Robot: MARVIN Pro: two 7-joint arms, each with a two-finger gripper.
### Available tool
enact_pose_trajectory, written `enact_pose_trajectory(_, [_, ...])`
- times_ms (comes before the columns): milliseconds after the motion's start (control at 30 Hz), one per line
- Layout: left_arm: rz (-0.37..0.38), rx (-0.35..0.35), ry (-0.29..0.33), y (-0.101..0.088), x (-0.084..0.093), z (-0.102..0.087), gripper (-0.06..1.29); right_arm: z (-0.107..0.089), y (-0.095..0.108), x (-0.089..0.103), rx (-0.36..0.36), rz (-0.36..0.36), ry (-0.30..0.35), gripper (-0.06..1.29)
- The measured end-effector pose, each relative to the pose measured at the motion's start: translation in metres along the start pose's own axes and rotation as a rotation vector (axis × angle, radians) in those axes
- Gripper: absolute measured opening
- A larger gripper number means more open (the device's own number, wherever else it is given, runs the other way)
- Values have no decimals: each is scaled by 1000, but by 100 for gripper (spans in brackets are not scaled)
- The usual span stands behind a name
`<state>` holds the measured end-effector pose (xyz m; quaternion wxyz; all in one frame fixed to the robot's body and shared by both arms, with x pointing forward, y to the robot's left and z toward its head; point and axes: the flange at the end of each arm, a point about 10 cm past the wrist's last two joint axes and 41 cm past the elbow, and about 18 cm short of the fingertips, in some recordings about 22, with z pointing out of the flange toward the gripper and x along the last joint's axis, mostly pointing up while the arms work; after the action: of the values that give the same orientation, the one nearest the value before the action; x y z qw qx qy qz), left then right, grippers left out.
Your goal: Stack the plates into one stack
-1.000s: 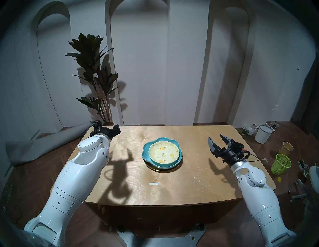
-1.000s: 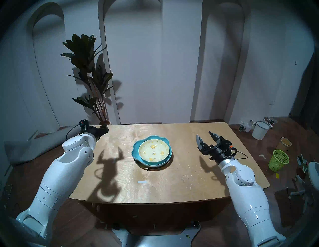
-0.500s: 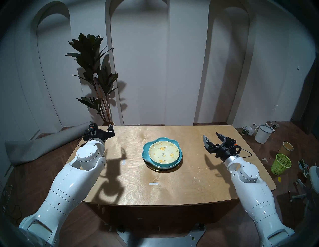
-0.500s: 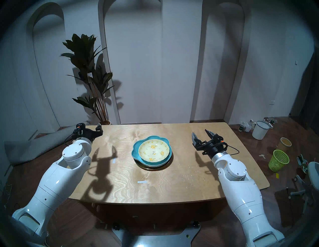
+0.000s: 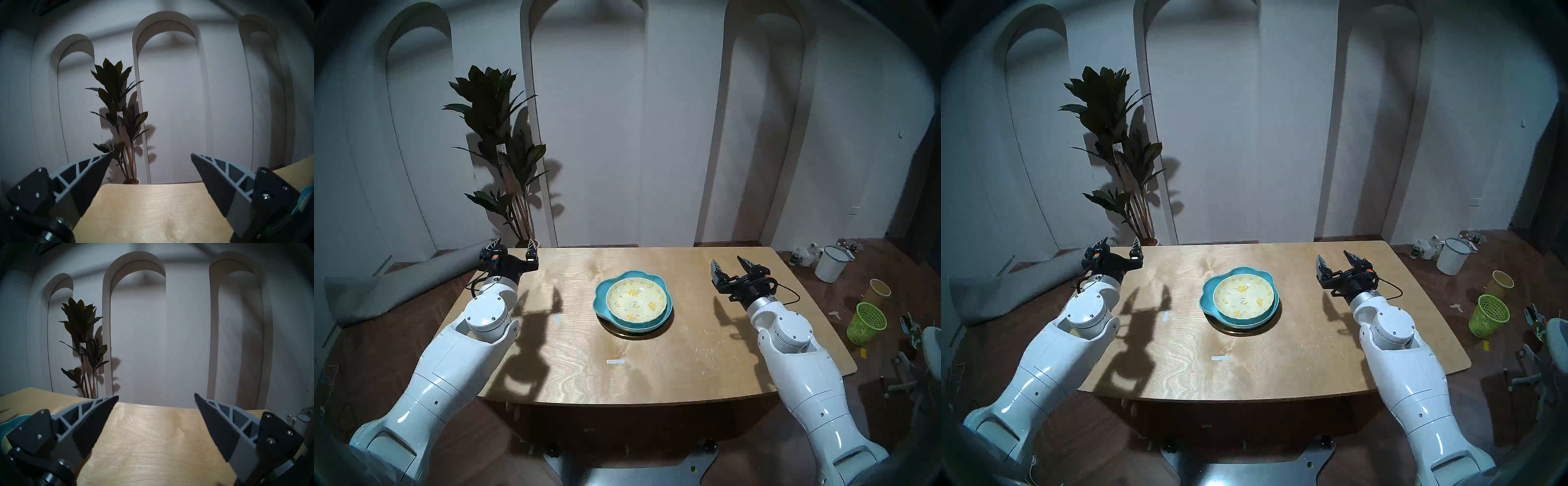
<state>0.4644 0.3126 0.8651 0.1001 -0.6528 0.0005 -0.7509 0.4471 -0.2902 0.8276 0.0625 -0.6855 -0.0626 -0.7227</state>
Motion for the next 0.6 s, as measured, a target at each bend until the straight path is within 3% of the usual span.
enact_pose_trajectory(600, [-16,-70,197,1,-11,4,121,5,-2,5,-87,-22,-44,121])
